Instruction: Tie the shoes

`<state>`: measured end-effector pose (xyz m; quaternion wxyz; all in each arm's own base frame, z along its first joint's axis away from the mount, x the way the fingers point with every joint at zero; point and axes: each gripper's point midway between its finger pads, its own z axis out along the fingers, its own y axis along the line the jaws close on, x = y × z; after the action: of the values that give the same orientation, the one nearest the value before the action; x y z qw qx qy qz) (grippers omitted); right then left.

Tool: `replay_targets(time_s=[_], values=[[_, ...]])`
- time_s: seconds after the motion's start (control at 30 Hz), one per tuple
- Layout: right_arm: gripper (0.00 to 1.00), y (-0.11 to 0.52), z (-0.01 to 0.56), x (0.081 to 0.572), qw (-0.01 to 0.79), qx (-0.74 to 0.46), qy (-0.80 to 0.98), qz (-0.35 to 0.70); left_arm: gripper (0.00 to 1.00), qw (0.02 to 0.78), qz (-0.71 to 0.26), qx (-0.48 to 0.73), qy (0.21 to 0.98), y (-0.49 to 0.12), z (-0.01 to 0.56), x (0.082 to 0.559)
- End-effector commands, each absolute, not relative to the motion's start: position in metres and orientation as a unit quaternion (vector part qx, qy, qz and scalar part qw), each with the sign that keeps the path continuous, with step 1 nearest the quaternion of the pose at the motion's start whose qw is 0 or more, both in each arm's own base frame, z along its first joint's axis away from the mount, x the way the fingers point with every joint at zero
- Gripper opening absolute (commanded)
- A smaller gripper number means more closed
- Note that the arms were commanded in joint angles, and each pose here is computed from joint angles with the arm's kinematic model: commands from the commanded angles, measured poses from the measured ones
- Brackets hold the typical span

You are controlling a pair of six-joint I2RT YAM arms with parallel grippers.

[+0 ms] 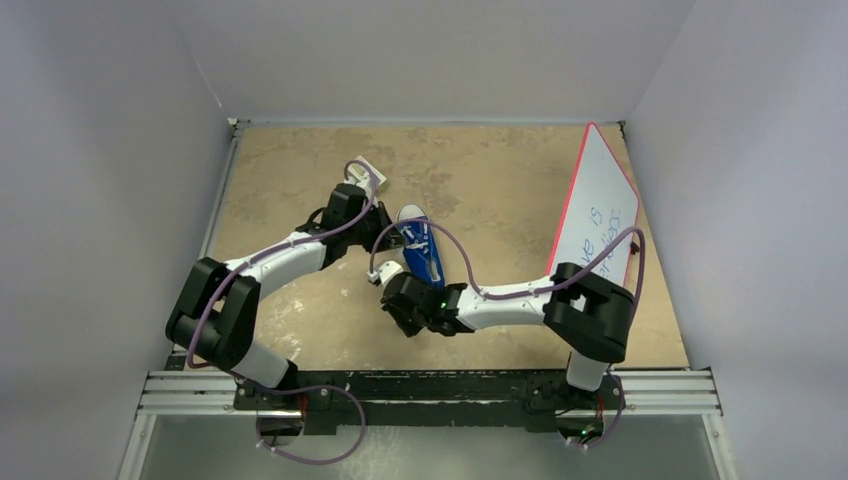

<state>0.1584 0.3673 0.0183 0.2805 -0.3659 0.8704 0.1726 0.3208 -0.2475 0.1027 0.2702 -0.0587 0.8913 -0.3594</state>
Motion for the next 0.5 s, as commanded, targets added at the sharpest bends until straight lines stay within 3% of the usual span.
replay_targets(time_s=[0.0,0.03,0.23,0.47], values=[[0.04,0.36,0.023,0.171,0.298,-0.345,0.88,0.133,0.0,0.282,-0.373,-0.054,0.882,-0.249,0.11,0.326],[0.0,0.356,0.032,0.171,0.304,-0.337,0.881,0.135,0.0,0.282,-0.373,-0.053,0.882,-0.249,0.11,0.326],[0.0,0.32,0.113,0.176,0.373,-0.262,0.876,0.16,0.0,0.285,-0.354,-0.035,0.89,-0.243,0.109,0.324],[0.0,0.312,0.165,0.239,0.398,-0.251,0.876,0.109,0.0,0.282,-0.332,-0.023,0.9,-0.236,0.106,0.321]])
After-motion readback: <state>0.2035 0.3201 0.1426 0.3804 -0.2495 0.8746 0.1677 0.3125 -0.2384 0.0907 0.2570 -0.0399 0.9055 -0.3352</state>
